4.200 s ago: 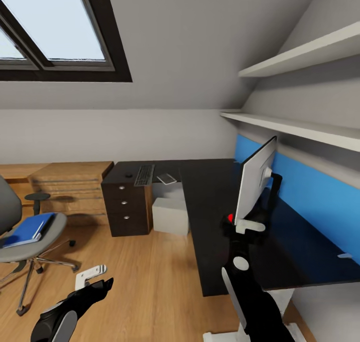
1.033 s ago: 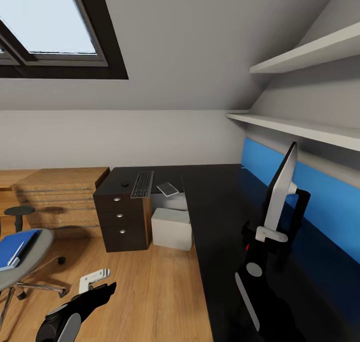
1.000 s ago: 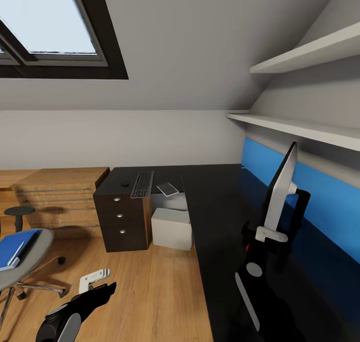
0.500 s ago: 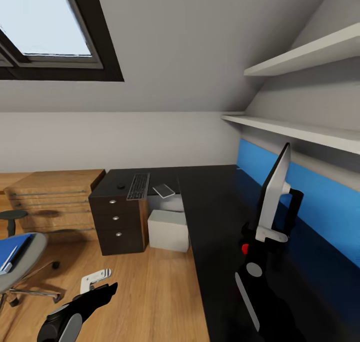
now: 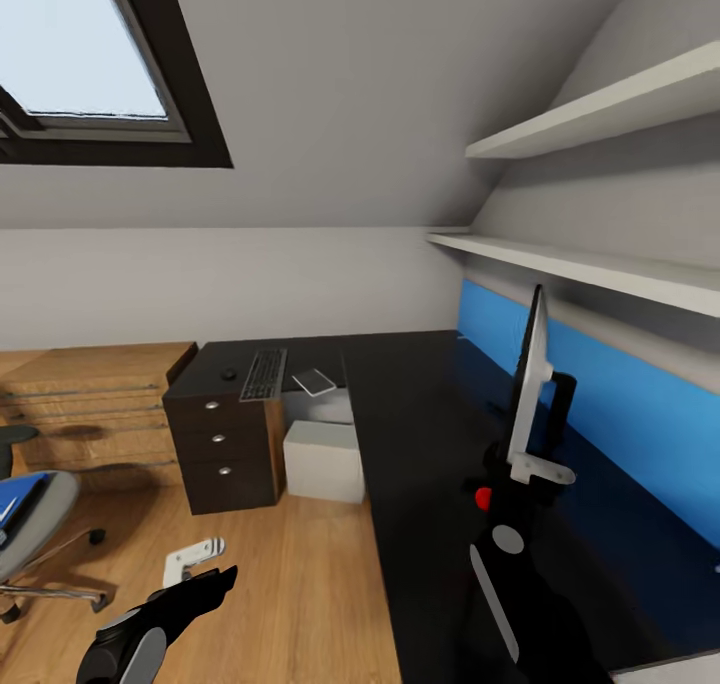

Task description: In the bedroom, organize the workspace by keeping the computer under the desk, ensuring the monitor is on the desk, placing the keyboard on the desk next to the monitor, placing the mouse on the desk next to the keyboard, moving the folder from the swivel chair onto the desk next to the mouse, stacking the notebook on top of the folder with the pen on top of the notebook, and positioning the swivel chair next to the desk.

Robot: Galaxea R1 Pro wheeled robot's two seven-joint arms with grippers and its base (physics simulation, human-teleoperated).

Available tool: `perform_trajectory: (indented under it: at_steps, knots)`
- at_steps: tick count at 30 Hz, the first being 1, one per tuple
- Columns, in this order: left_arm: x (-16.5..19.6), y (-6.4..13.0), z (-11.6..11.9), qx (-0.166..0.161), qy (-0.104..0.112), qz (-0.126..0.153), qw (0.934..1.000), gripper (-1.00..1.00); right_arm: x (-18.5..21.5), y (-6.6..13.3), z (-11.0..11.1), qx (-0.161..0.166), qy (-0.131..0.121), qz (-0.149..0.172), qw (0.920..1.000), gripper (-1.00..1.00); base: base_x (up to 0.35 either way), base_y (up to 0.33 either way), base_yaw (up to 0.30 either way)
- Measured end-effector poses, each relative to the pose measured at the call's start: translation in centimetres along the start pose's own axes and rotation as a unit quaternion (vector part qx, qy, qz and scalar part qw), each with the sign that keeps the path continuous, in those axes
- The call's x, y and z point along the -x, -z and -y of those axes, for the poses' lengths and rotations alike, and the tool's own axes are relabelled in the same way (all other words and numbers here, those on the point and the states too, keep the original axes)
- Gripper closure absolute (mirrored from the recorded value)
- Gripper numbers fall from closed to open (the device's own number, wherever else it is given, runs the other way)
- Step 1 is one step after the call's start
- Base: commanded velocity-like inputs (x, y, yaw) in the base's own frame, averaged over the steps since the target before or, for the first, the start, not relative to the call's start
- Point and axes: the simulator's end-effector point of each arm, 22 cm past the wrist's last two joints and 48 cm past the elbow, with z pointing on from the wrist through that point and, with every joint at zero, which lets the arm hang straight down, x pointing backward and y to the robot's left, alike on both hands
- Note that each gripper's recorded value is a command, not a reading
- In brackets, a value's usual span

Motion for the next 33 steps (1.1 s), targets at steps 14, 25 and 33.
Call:
perform_trajectory:
  at_steps: [14,25,33]
  knots:
    - [0.03,0.04,-0.04,0.000,0.001,0.000,1.0000,-1.00,0.05,0.05,-0.03,0.001,0.000,0.000,1.0000,-1.00,-0.030,-0.171,0.000]
    - [0.05,0.05,-0.06,0.000,0.001,0.001,1.0000,-1.00,0.11,0.10,-0.16,0.002,0.001,0.001,1.0000,-1.00,0.000,-0.149,0.000]
    - [0.02,0.01,-0.04,0.000,0.001,0.000,1.0000,-1.00,0.06,0.10,-0.25,0.003,0.001,0.001,1.0000,-1.00,-0.116,-0.077,0.000]
